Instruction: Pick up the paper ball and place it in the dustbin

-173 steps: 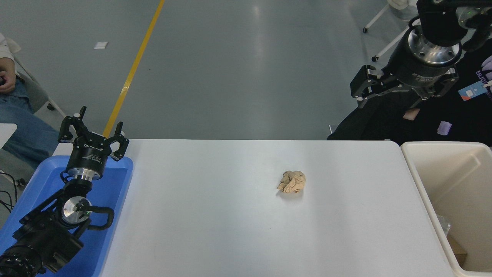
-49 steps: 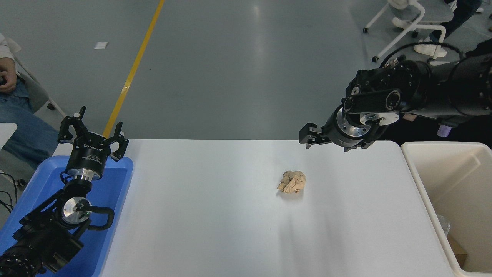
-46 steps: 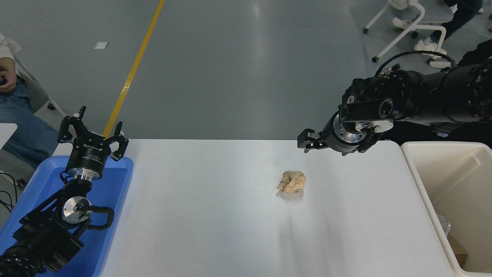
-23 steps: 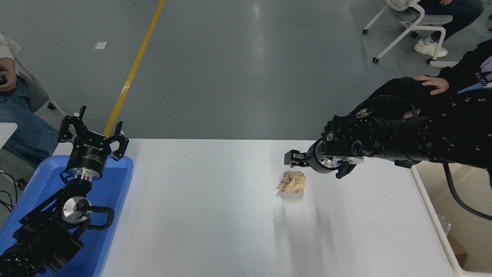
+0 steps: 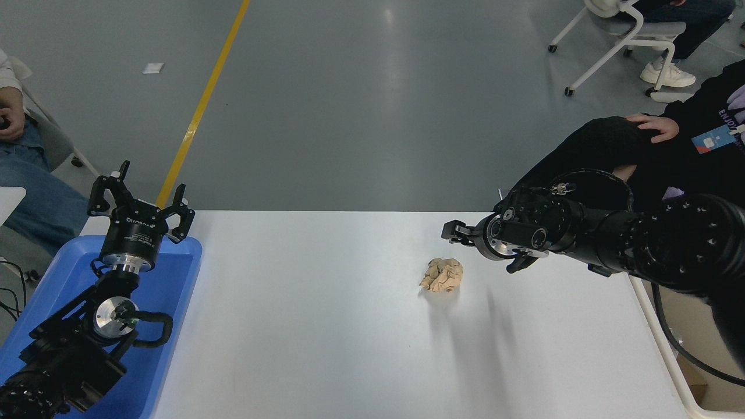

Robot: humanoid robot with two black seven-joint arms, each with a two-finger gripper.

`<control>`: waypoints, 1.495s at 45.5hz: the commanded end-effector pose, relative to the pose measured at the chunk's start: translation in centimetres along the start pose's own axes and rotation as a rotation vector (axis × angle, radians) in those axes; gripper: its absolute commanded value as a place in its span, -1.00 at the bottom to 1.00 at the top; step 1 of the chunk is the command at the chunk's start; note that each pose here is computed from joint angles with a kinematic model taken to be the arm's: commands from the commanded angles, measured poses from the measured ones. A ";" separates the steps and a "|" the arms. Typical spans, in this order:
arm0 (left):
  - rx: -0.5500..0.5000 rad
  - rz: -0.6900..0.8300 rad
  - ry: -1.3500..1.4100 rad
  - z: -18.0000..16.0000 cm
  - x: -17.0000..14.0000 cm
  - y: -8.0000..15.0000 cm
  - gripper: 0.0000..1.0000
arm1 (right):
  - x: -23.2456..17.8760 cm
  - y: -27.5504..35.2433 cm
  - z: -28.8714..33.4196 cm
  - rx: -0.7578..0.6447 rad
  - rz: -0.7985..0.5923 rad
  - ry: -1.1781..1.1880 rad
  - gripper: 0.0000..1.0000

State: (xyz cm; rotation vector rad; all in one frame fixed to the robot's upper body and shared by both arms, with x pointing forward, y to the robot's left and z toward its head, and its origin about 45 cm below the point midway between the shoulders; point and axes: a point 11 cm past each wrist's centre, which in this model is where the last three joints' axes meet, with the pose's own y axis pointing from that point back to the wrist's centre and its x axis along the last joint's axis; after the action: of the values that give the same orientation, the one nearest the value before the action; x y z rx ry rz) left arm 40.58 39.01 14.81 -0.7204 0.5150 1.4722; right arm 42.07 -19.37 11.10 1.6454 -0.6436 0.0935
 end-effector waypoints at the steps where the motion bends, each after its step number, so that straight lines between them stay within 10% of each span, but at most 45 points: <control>1: 0.000 0.000 0.000 0.0 0.0 0.0 0.98 | -2.4 -1.1 0.3 0.023 -0.056 -0.072 1.00; 48: -0.001 0.002 0.000 0.0 0.0 0.0 0.98 | -3.2 -2.0 -0.3 0.089 -0.058 -0.225 0.77; 62: -0.001 0.002 0.000 0.0 0.0 0.0 0.98 | -4.1 -2.3 0.1 0.082 -0.076 -0.229 -0.05; 68: -0.001 0.002 0.000 0.0 0.0 0.0 0.98 | -4.1 -2.4 0.1 0.085 -0.078 -0.249 -0.93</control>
State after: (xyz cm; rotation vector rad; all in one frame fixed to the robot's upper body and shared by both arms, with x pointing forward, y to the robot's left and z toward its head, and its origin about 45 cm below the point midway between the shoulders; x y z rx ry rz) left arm 40.58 39.05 14.82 -0.7214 0.5148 1.4738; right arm 39.86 -17.87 7.58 1.7734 -0.7594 -0.1220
